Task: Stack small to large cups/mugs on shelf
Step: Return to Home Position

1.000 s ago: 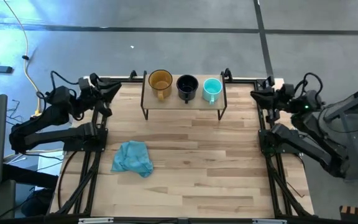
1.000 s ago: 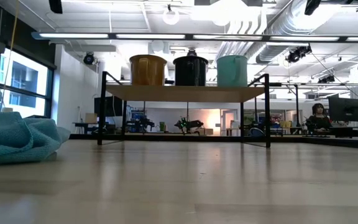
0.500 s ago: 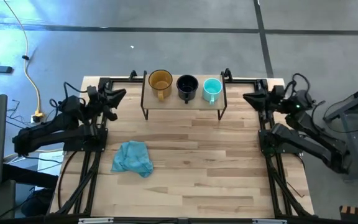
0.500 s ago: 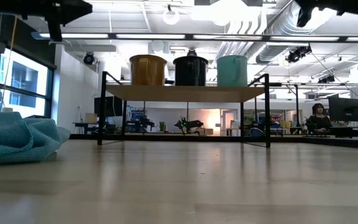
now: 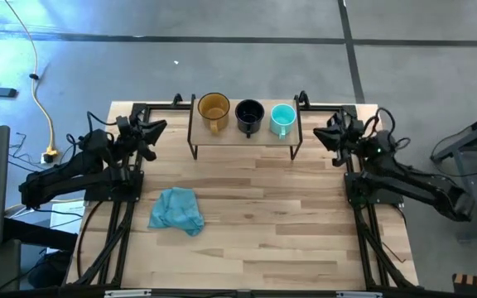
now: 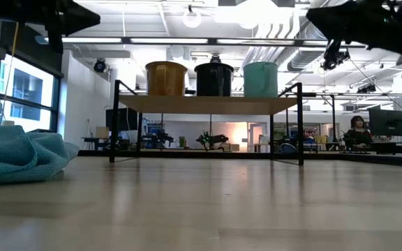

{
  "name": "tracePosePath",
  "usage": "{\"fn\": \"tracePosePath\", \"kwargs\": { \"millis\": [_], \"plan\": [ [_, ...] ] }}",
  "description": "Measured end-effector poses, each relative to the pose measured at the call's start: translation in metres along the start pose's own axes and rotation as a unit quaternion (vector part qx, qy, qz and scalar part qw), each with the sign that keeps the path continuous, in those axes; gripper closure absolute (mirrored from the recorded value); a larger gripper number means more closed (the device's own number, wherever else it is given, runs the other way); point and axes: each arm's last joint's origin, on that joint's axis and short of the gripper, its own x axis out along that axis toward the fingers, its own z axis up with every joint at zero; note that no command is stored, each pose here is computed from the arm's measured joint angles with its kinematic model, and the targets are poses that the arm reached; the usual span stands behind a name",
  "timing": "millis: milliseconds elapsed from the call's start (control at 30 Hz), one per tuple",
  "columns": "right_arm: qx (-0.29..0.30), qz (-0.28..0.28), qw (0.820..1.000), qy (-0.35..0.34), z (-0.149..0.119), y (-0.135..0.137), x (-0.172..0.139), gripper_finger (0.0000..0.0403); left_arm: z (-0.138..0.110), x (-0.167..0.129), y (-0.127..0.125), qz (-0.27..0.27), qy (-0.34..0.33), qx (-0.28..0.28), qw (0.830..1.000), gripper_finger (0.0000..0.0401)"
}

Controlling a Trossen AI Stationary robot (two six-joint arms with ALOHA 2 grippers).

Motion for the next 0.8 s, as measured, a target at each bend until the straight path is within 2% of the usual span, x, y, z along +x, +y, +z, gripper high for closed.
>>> {"fn": "tracePosePath", "kwargs": {
  "millis": [100, 333, 800],
  "plan": [
    [0.008, -0.001, 1.000, -0.022, -0.009, 0.002, -0.003, 0.0379, -0.003, 0.000, 0.001, 0.008, 0.013, -0.003, 1.000, 0.0364],
    [0.011, 0.014, 1.000, -0.021, -0.015, 0.012, 0.000, 0.0379, -0.005, 0.000, 0.002, 0.012, 0.025, -0.011, 1.000, 0.0364],
    [0.018, 0.040, 0.999, 0.019, -0.030, 0.028, 0.007, 0.0379, -0.008, 0.000, 0.001, -0.012, 0.046, -0.029, 0.998, 0.0364]
  ]
}}
